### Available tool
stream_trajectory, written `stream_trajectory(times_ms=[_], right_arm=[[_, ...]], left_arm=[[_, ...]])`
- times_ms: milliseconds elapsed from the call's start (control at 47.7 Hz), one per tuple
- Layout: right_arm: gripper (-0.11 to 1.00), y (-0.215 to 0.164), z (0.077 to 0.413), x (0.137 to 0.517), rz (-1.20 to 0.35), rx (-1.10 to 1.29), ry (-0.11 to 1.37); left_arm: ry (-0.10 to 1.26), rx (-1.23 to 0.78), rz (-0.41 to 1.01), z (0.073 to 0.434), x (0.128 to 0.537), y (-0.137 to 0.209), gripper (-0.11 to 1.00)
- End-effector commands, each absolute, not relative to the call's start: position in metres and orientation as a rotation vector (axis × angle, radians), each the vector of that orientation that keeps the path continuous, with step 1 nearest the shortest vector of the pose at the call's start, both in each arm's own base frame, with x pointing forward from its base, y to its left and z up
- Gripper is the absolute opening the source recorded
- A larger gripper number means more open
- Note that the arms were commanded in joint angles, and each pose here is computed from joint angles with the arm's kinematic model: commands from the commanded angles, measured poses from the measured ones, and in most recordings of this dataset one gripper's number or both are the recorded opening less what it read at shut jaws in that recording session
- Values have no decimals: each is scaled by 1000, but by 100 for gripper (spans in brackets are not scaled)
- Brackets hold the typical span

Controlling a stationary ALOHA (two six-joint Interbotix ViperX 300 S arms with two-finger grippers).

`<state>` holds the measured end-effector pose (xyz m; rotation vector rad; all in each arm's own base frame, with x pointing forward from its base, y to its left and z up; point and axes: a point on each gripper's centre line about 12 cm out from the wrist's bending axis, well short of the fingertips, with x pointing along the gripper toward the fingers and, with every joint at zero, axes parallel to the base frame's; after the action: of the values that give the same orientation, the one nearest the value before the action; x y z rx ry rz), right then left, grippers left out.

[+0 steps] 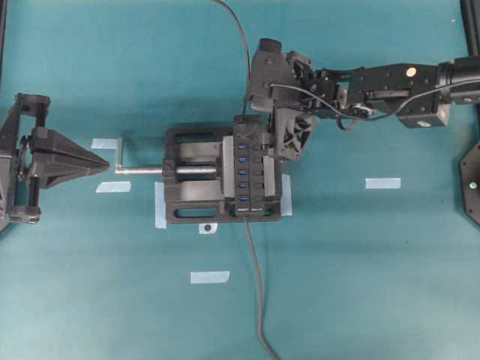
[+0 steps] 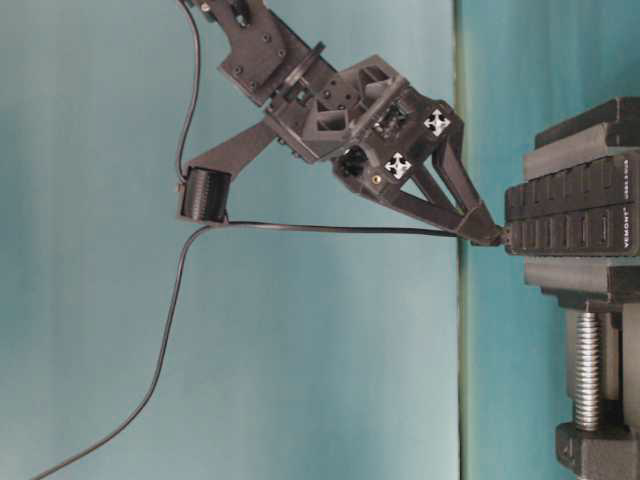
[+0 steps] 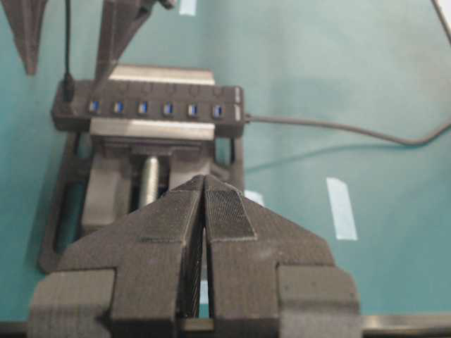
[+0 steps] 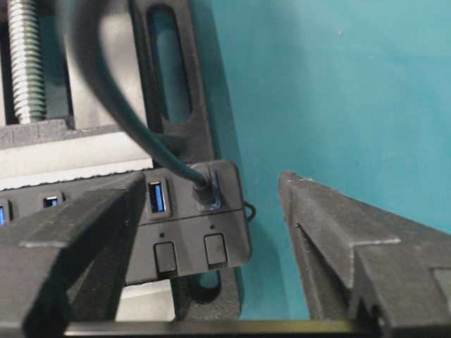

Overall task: Insert the USB into the center port of the fixed hub
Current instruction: 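Close the right gripper around the black USB plug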

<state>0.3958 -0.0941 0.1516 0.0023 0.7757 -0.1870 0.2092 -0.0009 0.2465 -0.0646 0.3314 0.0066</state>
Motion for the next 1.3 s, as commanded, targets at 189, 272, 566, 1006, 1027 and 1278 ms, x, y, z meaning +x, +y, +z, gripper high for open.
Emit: stream_trajectory(times_ms=[189, 272, 566, 1006, 1027, 1278], right_arm=[[67, -97, 167, 404, -191, -10, 726], [63, -97, 167, 404, -190, -11, 725], [50, -97, 167, 404, -189, -12, 726], [23, -92, 165, 405, -178, -17, 732], [21, -93, 166, 406, -178, -17, 729], [10, -91, 166, 406, -173, -19, 729]], left_arm=[[318, -64, 5, 251, 211, -1, 0], [318, -65, 6, 251, 211, -1, 0], [318, -66, 6, 251, 211, -1, 0], [324, -68, 7, 249, 211, -1, 0], [322, -67, 5, 249, 211, -1, 0], [327, -67, 5, 248, 210, -1, 0]])
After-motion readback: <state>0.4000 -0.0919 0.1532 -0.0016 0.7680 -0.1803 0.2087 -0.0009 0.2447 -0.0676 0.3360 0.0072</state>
